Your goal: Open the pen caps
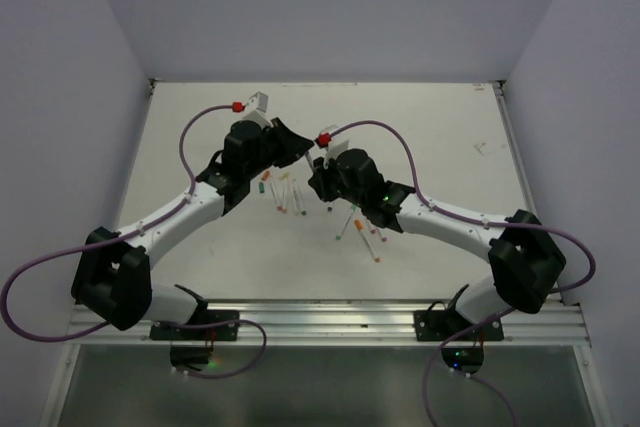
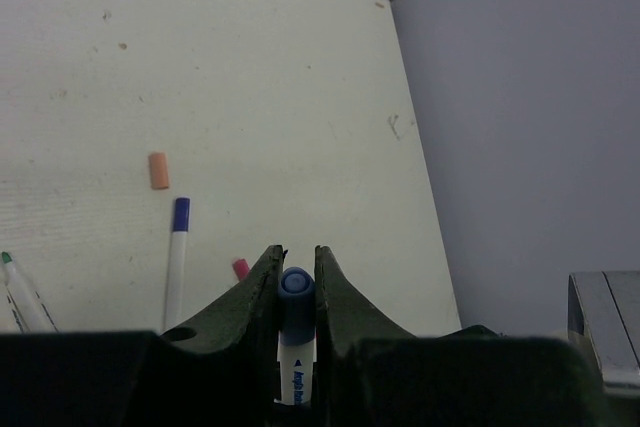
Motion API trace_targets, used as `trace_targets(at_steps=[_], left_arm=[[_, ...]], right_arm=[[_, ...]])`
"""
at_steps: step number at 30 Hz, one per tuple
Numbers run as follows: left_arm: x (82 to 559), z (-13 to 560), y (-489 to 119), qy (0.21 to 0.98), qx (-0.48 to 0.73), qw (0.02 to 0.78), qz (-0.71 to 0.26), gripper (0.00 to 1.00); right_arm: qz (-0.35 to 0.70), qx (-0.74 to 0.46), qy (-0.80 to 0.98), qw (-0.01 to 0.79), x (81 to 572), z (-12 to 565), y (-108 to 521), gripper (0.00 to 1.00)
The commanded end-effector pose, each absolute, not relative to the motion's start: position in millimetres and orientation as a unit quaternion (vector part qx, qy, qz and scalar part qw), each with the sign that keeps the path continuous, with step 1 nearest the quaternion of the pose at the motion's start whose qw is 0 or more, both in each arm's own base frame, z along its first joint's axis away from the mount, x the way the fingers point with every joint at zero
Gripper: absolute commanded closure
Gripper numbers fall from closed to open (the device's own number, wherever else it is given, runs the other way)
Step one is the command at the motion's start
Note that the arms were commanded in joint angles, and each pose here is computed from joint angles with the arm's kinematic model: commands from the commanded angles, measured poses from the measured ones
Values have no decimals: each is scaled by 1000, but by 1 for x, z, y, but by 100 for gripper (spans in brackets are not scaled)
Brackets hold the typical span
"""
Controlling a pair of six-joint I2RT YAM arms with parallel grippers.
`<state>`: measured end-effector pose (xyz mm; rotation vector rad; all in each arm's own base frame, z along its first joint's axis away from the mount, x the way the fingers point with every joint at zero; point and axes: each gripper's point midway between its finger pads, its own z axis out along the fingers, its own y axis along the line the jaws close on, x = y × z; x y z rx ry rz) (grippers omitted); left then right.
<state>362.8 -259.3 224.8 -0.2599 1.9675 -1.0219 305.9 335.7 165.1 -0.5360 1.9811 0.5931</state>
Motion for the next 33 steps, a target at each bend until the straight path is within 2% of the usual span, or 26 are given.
trace_targets(at_steps=[1,9,23,33], left_arm=[[373,258,-253,761,-108,493,-408,100],[393,326,-229,711,-142,573,-383,100],[424,451,-175,592,-197,672,-399,100],[438,491,-138,561,-232,700,-377,100]], right_arm=[[255,-225,812,475,298,159,337,100],[248,-220,829,450,278,128,318,100],[239,-223,851,411,247,84,297,100],[224,-230,858,400,243,68,291,100]])
